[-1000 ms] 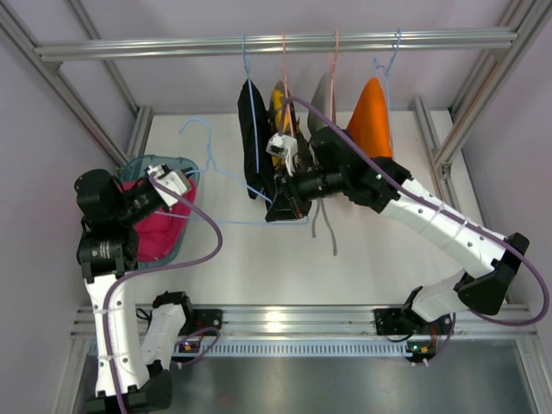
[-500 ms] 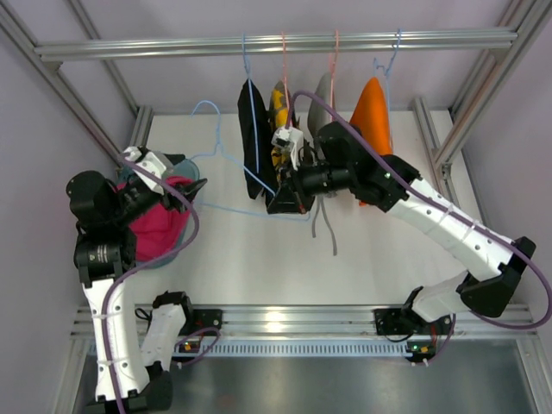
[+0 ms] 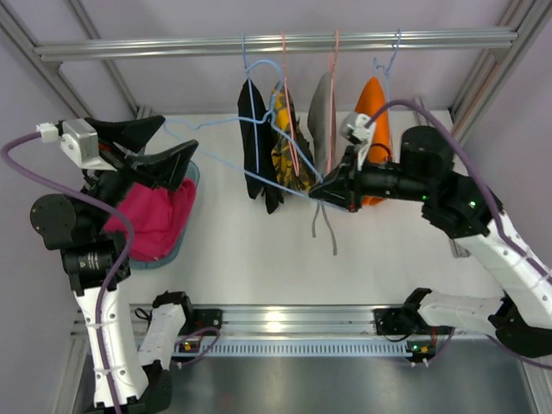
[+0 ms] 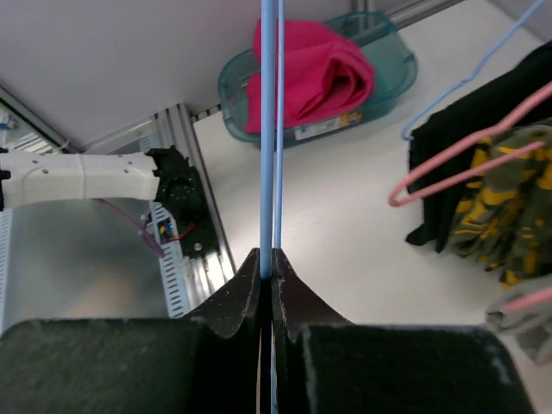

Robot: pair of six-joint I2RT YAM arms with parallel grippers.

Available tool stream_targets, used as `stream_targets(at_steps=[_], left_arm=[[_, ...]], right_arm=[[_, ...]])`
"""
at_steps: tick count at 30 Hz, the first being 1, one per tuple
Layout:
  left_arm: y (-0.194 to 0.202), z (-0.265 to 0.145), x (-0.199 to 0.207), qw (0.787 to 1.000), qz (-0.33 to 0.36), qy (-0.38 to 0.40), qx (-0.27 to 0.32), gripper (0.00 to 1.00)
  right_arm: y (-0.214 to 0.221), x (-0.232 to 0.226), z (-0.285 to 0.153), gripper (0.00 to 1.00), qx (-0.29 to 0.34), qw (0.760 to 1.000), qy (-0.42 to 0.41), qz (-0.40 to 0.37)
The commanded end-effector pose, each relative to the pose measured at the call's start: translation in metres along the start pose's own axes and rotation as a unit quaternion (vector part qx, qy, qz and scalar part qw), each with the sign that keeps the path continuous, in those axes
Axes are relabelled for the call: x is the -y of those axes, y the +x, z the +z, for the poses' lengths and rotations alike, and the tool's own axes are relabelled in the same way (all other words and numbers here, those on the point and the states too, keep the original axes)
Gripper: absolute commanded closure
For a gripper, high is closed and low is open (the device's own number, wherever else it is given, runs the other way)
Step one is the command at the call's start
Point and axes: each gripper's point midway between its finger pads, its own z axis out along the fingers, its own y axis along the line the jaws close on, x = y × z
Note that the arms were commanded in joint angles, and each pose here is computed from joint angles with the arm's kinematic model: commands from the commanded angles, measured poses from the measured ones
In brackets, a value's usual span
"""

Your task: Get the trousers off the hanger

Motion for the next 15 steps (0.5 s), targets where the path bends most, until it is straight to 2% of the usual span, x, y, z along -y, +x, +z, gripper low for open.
stream_targets(at_steps=[1,6,8,11,15], left_arm=[[-0.036,0.015,-0.004,0.996,-0.066,-0.006,0.062,0.02],[-0.013,0.028,-0.021,0.995,-0.094,0.004,0.03,0.02],[-0.007,0.031,-0.028,0.997,-0.074,0.003,0.023,0.02],[0.002,0.036,-0.04,0.999,-0.052,0.0,0.012,0.01],[0.016,0.042,-0.052,0.997,-0.078,-0.004,-0.003,0.01]], right_arm=[[-0.024,0.018,-0.043,1.0,0.059,0.995,0.058,-0.057],[-0.023,0.024,-0.108,1.0,0.115,0.982,0.138,-0.059],[-0.01,0.04,-0.128,1.0,0.124,0.972,0.197,-0.036],[0.003,0.041,-0.167,1.0,0.158,0.944,0.286,-0.038],[0.018,0.027,-0.208,1.0,0.187,0.897,0.398,-0.045]])
